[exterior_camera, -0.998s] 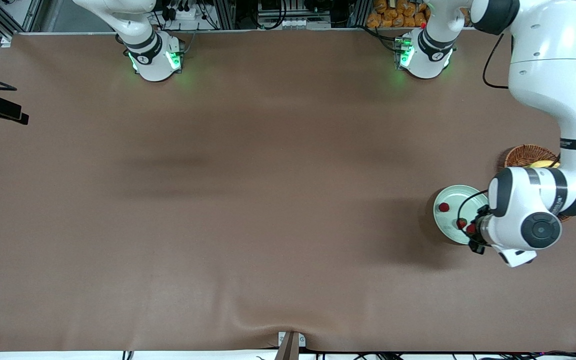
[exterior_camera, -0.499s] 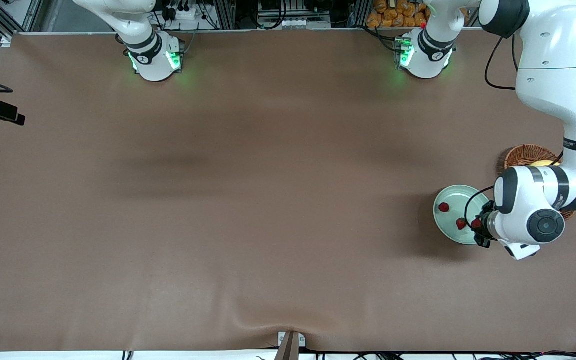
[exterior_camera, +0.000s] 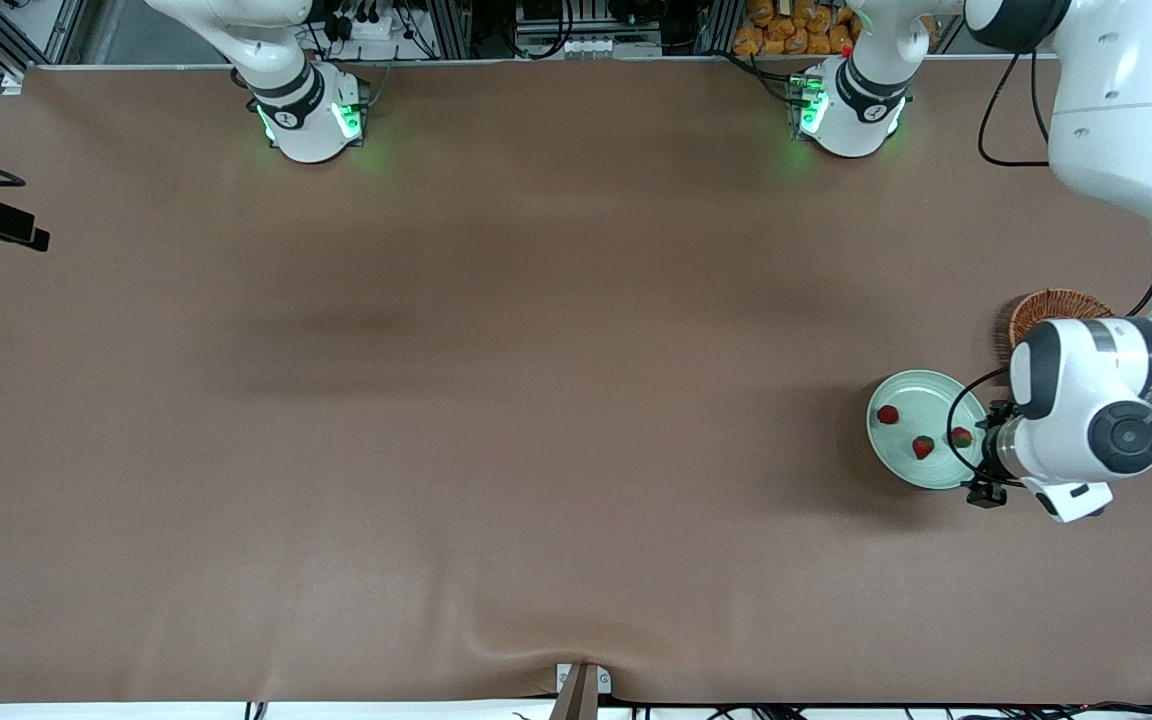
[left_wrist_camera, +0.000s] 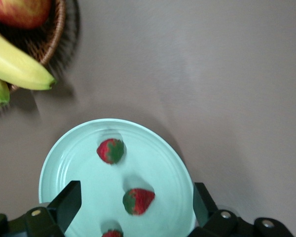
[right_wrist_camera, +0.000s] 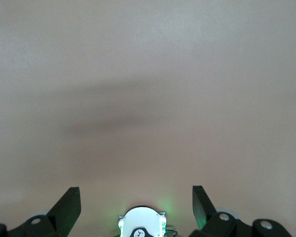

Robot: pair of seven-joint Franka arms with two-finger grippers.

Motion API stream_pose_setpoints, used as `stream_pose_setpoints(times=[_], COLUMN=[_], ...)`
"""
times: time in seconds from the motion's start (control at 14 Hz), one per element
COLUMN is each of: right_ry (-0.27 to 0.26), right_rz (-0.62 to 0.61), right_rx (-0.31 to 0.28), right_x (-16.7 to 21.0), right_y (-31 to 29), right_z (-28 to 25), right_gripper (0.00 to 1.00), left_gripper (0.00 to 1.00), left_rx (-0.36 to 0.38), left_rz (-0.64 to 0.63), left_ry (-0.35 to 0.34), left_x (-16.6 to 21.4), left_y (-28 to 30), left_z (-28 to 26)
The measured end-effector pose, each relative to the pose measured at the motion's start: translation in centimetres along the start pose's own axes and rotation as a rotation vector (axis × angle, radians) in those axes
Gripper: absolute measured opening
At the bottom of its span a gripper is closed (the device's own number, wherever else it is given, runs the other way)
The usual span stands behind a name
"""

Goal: Collect all strawberries into plate

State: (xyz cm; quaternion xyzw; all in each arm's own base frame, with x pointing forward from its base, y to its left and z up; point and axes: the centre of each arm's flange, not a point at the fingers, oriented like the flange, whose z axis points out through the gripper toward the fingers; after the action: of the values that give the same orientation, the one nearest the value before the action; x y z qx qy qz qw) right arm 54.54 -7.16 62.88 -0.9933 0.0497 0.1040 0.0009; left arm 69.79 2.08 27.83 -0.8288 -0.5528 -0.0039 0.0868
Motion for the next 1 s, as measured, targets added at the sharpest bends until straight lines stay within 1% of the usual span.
stream_pose_setpoints(times=[0.29, 0.5, 0.57, 0.64, 0.78, 0.93, 1.0], right_ry=[0.012, 0.069, 0.080, 0.083, 0.085, 0.086, 0.084], right_rz=[0.000, 0.000, 0.000, 0.001, 0.018, 0.031, 0.034], right_rx=[0.000, -0.002, -0.002, -0.002, -0.001, 0.008, 0.017], right_x=[0.1, 0.5, 0.5, 0.5, 0.4, 0.4, 0.4], right_y=[0.0, 0.0, 0.0, 0.0, 0.0, -0.1, -0.2], right_z=[-0.1, -0.9, -1.1, -1.2, -1.3, -1.3, -1.3], right_gripper=[1.00, 1.00, 1.00, 1.00, 1.00, 1.00, 1.00], left_gripper=[1.00, 1.00, 1.00, 1.00, 1.00, 1.00, 1.00], left_rx=[-0.082, -0.122, -0.134, -0.144, -0.167, -0.167, -0.164], left_rz=[0.197, 0.356, 0.407, 0.459, 0.556, 0.663, 0.711], left_ry=[0.020, 0.039, 0.049, 0.055, 0.042, 0.030, 0.024], left_x=[-2.1, -3.9, -4.5, -4.9, -5.4, -6.4, -7.6], left_y=[-0.1, -0.8, -1.2, -1.8, -3.5, -5.6, -6.5], left_z=[-7.8, -12.7, -14.3, -16.0, -19.7, -23.3, -24.9])
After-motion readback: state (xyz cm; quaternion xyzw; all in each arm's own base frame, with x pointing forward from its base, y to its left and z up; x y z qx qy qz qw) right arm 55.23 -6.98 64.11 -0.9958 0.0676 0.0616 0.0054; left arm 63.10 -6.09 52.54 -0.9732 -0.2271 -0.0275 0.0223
